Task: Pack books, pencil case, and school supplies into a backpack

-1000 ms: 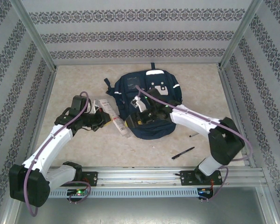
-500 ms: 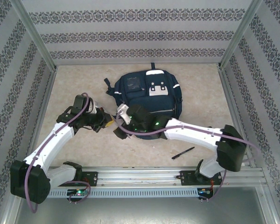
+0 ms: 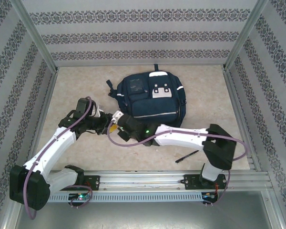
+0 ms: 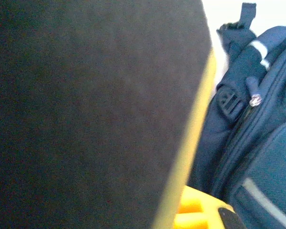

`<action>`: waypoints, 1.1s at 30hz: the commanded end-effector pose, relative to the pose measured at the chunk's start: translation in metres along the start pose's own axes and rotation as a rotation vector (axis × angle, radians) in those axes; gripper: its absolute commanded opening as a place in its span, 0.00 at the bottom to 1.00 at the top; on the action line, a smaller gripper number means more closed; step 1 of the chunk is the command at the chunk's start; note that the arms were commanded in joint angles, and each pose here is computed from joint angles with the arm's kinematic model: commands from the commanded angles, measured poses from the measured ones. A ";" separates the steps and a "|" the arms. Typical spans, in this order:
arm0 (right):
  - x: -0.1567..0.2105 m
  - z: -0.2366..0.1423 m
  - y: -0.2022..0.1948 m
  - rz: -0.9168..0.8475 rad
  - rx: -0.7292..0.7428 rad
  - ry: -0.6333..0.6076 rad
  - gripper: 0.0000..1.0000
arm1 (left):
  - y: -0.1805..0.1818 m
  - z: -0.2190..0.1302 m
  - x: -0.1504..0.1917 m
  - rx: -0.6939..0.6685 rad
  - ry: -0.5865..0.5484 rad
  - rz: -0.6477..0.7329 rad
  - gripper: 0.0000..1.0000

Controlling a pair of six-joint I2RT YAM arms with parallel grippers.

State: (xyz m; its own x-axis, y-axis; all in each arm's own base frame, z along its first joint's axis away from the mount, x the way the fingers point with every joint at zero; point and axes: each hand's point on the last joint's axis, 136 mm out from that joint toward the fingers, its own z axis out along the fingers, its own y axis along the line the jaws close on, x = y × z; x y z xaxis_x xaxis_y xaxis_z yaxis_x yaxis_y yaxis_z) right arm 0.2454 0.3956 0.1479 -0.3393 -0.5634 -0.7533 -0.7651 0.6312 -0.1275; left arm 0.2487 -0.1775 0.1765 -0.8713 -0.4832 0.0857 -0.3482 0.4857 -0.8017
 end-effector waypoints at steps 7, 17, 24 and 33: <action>-0.005 -0.093 -0.062 -0.047 -0.090 -0.205 0.00 | -0.095 -0.054 -0.014 0.119 -0.232 0.685 0.56; 0.084 -0.179 -0.225 0.938 0.142 -0.113 0.00 | -0.108 0.059 0.015 -0.086 0.045 1.305 0.54; 0.114 -0.192 -0.235 1.072 0.115 -0.073 0.00 | -0.069 0.155 0.005 -0.415 0.209 1.424 0.65; 0.133 -0.194 -0.227 1.070 0.142 -0.042 0.00 | -0.035 0.212 0.000 -0.489 0.325 1.467 0.72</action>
State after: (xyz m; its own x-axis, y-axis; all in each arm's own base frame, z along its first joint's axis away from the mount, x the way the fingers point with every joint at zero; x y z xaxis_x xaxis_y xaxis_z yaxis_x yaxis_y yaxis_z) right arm 0.2742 0.0746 0.2004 -0.7749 0.3359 -0.5354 -0.0015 0.8461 0.5330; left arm 0.3310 -0.3466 0.0759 -0.6028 0.6918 -0.3975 0.7786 0.6190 -0.1034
